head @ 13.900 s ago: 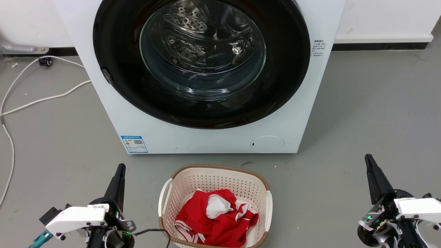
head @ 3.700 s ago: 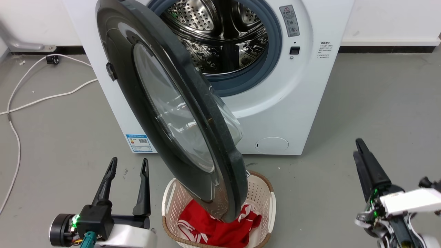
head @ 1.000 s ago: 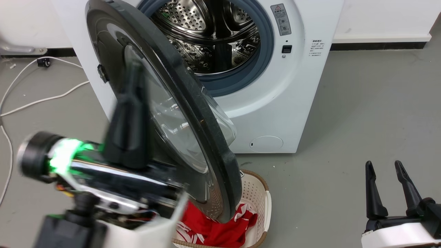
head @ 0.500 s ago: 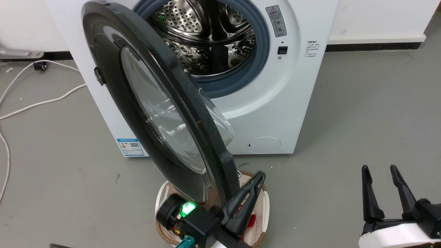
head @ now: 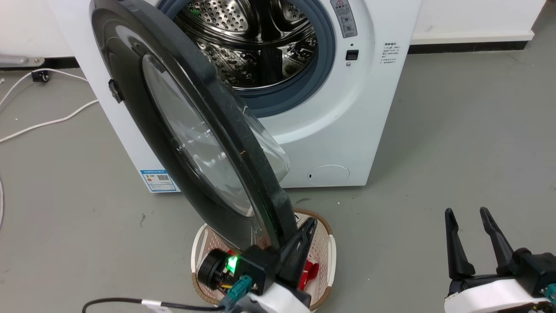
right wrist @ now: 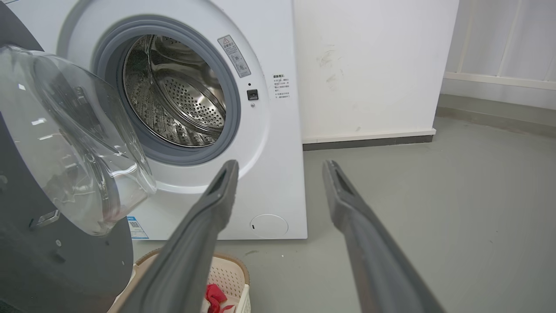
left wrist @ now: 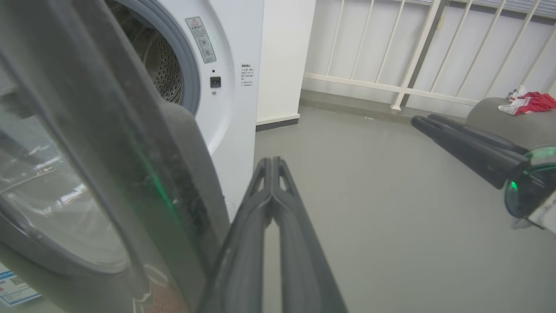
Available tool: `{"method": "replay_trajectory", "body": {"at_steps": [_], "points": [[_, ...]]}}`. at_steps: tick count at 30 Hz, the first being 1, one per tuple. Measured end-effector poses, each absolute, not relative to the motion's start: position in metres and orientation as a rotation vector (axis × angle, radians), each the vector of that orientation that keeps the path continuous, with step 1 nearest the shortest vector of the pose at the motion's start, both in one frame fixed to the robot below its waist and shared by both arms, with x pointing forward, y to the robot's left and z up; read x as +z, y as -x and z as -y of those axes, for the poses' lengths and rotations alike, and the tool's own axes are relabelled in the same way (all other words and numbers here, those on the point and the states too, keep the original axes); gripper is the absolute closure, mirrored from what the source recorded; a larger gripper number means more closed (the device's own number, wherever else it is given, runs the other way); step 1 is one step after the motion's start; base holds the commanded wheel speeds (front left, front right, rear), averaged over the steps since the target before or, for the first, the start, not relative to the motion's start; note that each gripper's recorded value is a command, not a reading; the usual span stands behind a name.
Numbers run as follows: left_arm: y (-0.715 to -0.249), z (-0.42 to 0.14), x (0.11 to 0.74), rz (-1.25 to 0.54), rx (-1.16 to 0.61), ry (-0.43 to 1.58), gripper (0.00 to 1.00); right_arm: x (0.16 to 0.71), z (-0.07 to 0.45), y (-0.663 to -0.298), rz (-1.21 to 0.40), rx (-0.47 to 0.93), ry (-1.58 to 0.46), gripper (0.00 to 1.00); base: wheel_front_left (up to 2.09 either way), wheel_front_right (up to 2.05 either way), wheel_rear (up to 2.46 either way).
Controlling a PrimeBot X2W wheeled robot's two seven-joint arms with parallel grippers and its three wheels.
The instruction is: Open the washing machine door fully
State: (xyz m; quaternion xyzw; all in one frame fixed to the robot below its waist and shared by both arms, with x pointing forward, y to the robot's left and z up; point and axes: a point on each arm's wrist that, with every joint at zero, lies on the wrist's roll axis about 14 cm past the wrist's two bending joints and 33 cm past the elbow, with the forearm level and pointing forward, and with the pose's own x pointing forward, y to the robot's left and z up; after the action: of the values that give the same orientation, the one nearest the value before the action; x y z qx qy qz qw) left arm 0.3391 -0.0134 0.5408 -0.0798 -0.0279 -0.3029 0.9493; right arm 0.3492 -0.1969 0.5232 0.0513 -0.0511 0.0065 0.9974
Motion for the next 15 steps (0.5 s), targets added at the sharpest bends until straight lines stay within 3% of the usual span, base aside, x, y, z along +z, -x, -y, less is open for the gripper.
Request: {"method": "replay_trajectory", "body": {"at_steps": [15], "points": [[-0.366, 0.013, 0.535, 0.062, -0.543, 0.197, 1.0, 0.517, 0.196, -0.354, 0.08, 0.013, -0.103, 0.0, 0.0, 0.0, 0.0]]}}
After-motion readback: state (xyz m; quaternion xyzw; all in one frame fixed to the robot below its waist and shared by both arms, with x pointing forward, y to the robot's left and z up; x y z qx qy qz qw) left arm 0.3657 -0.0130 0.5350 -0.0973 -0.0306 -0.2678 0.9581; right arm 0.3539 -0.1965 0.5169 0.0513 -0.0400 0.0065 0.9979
